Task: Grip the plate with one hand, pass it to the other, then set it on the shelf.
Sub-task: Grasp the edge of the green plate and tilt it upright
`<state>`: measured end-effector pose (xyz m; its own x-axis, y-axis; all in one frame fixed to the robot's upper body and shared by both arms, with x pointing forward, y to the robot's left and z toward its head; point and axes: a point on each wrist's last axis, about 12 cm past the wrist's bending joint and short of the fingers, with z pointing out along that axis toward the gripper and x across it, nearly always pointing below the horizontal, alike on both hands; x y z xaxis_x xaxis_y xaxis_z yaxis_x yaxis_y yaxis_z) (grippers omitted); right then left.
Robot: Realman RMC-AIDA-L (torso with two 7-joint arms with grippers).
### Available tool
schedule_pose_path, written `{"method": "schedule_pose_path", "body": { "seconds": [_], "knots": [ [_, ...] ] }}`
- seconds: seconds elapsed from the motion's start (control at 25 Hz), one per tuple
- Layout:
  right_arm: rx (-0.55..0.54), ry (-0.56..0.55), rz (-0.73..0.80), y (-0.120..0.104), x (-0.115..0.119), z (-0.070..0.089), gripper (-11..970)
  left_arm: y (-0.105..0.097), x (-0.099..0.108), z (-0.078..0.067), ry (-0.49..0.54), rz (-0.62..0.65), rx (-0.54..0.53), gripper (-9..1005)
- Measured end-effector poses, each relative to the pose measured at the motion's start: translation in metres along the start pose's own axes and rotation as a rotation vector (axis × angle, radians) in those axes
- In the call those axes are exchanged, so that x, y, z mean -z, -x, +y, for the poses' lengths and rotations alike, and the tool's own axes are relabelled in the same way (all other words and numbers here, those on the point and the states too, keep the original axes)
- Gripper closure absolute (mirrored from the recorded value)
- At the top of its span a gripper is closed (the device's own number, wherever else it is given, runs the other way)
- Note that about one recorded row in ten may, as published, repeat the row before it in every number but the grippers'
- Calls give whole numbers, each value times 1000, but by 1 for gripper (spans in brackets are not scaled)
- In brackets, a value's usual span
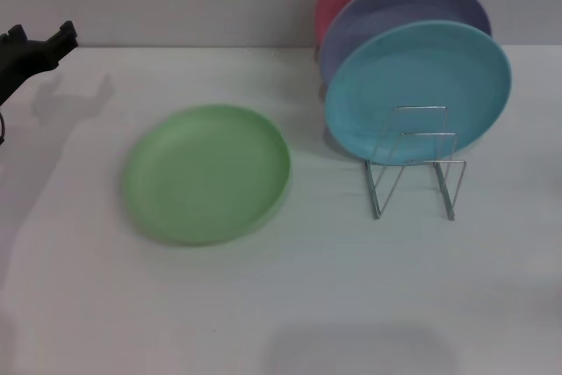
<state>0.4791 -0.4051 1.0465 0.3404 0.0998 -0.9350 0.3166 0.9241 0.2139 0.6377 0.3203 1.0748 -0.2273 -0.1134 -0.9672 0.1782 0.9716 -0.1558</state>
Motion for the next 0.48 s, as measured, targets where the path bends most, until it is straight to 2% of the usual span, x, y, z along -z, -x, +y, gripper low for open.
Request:
{"method": "schedule_pose_path", "body": {
  "seconds": [0.28, 0.48],
  "knots": [
    [2, -1, 5, -1, 0, 0, 199, 18, -9, 5, -48, 46, 48, 181],
    [2, -2, 6, -1, 0, 0, 199, 29, -11, 15, -54, 79, 67, 183]
  ]
}}
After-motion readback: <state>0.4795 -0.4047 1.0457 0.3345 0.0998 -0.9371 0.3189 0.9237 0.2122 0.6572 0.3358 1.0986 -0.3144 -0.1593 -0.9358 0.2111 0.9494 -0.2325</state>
